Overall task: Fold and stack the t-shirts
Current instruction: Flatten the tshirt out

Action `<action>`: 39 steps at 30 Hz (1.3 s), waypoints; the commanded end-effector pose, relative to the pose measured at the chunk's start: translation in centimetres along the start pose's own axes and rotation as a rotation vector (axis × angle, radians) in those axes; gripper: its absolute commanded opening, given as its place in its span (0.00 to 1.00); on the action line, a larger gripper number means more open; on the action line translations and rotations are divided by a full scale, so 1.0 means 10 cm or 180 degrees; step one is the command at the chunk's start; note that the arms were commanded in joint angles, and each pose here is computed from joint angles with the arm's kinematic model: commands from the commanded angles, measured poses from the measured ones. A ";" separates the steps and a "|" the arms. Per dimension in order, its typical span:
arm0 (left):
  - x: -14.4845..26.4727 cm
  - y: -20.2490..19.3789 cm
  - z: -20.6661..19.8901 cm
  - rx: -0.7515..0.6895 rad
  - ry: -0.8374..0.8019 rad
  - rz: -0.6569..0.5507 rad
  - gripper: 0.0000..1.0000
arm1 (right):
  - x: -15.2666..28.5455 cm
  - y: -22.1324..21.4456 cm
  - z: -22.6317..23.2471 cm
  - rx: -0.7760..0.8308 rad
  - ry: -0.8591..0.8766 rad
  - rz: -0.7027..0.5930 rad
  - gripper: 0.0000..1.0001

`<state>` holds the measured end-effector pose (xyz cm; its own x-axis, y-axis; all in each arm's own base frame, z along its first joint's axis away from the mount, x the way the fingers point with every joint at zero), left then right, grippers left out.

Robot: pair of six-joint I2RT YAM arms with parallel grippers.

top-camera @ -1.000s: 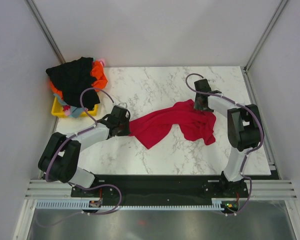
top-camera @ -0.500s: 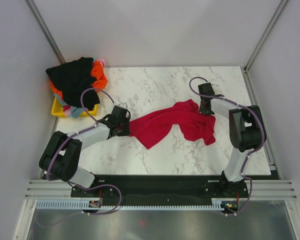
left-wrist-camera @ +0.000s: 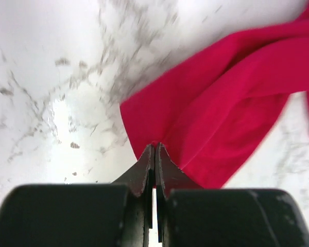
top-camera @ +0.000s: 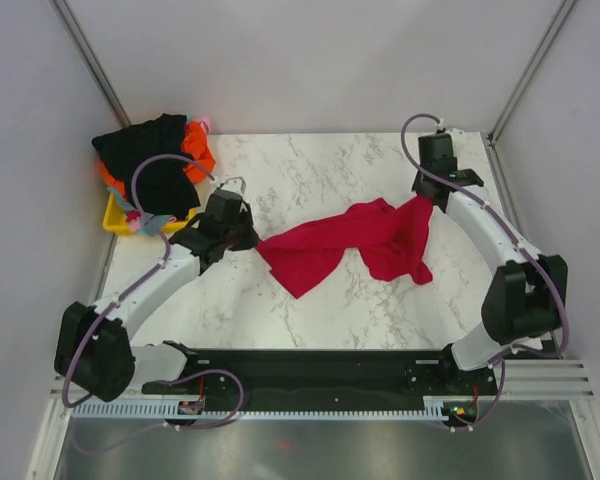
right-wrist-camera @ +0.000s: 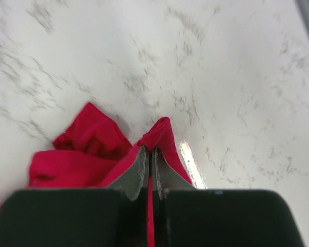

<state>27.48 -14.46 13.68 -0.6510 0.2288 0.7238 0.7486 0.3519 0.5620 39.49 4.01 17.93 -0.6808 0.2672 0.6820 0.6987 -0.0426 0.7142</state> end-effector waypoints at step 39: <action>2.63 2.31 -1.08 -0.1338 -0.0911 -0.2651 0.02 | 3.12 1.87 -0.94 -0.0358 0.0469 -0.3292 0.02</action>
<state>23.23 -9.97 53.98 -0.9082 0.3617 -0.2107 -0.1110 0.2773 0.9543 20.35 1.13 59.36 -0.8941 0.1005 -0.4365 -0.4402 -0.0168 0.8977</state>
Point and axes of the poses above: each gripper's point midway between its finger pads, its own x axis back along the fingers, its own z axis along the line the jaws close on, y = z × x, the point moved 5 cm from there along x, back along the fingers, and after that the axes turned 13 degrees about x, right-handed, at the moved point
